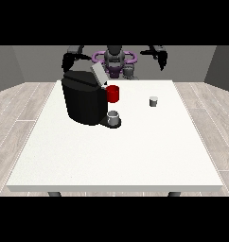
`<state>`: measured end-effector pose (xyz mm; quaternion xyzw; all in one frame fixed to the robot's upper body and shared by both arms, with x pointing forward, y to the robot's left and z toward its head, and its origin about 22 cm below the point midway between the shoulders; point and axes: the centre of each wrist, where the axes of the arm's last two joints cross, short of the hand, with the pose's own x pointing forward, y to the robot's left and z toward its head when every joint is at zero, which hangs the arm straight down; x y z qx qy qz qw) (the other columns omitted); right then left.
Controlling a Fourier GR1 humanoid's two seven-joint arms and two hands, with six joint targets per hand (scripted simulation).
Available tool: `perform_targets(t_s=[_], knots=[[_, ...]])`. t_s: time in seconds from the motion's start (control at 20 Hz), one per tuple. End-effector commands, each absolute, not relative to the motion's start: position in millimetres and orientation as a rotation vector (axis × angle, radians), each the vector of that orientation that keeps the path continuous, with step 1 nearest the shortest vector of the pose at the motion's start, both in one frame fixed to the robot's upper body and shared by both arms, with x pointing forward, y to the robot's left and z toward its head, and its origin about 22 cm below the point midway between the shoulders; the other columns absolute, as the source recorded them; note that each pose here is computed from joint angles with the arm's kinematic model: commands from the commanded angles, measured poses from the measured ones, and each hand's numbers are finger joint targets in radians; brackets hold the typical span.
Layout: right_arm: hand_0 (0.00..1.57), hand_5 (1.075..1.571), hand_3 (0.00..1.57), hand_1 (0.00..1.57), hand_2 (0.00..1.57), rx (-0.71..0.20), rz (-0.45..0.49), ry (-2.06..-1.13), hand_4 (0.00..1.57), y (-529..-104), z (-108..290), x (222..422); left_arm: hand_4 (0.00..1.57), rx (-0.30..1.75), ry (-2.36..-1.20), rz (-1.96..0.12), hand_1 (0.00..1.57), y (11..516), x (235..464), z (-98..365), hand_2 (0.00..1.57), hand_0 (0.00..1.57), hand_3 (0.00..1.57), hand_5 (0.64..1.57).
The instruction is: Insert the coffee pod into the coffee machine and close the lid
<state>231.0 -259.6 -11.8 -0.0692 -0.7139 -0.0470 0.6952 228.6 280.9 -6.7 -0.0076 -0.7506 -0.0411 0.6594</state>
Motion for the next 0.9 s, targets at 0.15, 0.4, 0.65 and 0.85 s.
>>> perform_targets(t_s=[0.15,0.4,0.65,0.85], knots=[[0.00,1.571,0.00,0.00,0.00,-0.172,-0.133,-1.631,0.17,-264.3,-12.1,236.1,0.21,0.100,-1.706,-0.261,0.00,291.7,246.4,10.6,0.00,0.00,0.00,1.571],[0.00,1.571,0.00,0.00,0.00,-0.096,-0.110,-1.656,0.17,-243.1,-0.5,238.3,0.00,0.226,-1.646,-0.282,0.00,346.9,268.7,29.6,0.00,0.00,0.00,1.571],[0.00,1.571,0.00,0.00,0.00,-0.109,-0.097,-1.681,0.23,-239.2,17.8,260.6,0.00,0.180,-1.554,-0.288,0.00,330.9,298.6,32.2,0.00,0.00,0.00,1.571],[0.00,1.571,0.00,0.00,0.00,-0.046,-0.066,-1.725,0.26,-210.0,13.8,254.9,0.00,0.273,-1.530,-0.332,0.00,349.7,310.3,26.3,0.00,0.00,0.00,1.571]])
